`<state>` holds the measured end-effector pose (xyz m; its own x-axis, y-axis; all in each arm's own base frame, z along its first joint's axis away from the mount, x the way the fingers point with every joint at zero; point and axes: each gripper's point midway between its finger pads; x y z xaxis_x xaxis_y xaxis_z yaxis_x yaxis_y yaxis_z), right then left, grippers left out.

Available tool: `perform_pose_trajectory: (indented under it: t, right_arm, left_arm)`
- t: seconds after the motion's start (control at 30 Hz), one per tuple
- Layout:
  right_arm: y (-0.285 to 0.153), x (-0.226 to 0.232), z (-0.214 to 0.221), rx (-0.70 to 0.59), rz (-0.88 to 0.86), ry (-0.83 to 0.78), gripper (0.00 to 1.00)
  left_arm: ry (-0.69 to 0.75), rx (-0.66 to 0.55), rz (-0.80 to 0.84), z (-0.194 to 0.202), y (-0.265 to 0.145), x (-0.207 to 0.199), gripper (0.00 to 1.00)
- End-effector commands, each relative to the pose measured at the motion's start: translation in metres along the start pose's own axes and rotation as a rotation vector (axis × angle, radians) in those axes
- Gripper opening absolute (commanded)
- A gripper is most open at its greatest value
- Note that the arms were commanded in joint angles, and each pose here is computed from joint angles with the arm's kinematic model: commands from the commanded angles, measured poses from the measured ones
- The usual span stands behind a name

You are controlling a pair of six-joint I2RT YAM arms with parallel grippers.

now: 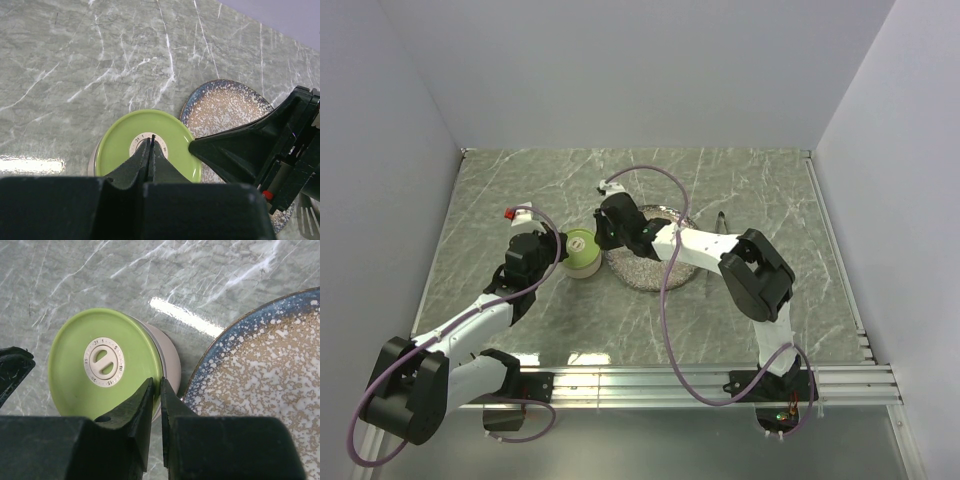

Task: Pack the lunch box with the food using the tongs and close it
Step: Put the lid back on the lunch box

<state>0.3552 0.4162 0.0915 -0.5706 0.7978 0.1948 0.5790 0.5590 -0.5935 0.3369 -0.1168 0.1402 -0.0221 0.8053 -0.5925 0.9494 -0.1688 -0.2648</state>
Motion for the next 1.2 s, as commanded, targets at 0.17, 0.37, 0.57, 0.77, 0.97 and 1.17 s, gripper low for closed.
perform_pose_trajectory:
  t: [0.17, 0.37, 0.57, 0.77, 0.97, 1.17]
  right_arm:
    - [0.006, 0.002, 0.021, 0.075, 0.028, -0.046, 0.17]
    - [-0.001, 0.002, 0.012, 0.052, 0.03, -0.054, 0.27]
    - [-0.012, 0.009, -0.009, -0.003, 0.008, -0.064, 0.52]
    - [-0.034, 0.017, -0.043, -0.122, -0.027, -0.071, 0.6]
    - [-0.083, 0.001, -0.076, -0.275, 0.026, -0.074, 0.63]
    - [-0.156, -0.054, -0.092, -0.467, 0.141, -0.018, 0.7]
  left_arm:
    - [0.003, -0.036, 0.041, -0.009, -0.002, -0.009, 0.01]
    - [0.003, -0.043, 0.044, -0.011, -0.003, -0.01, 0.01]
    - [0.0, -0.077, 0.021, -0.018, -0.005, -0.006, 0.09]
    - [-0.005, -0.135, 0.014, -0.033, -0.012, -0.007, 0.3]
    - [-0.031, -0.246, -0.02, -0.058, -0.028, -0.002, 0.76]
    - [-0.059, -0.341, -0.056, -0.083, -0.048, 0.002, 0.99]
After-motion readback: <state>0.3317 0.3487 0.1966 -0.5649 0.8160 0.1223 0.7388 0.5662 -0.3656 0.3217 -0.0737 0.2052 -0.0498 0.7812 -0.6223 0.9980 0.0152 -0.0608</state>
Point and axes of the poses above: each gripper's point midway between its finger pads, its own y axis out along the fingers, its own x axis along the line the jaws close on, z = x × y, and after that the axes turned 10 degrees about -y, right-handed
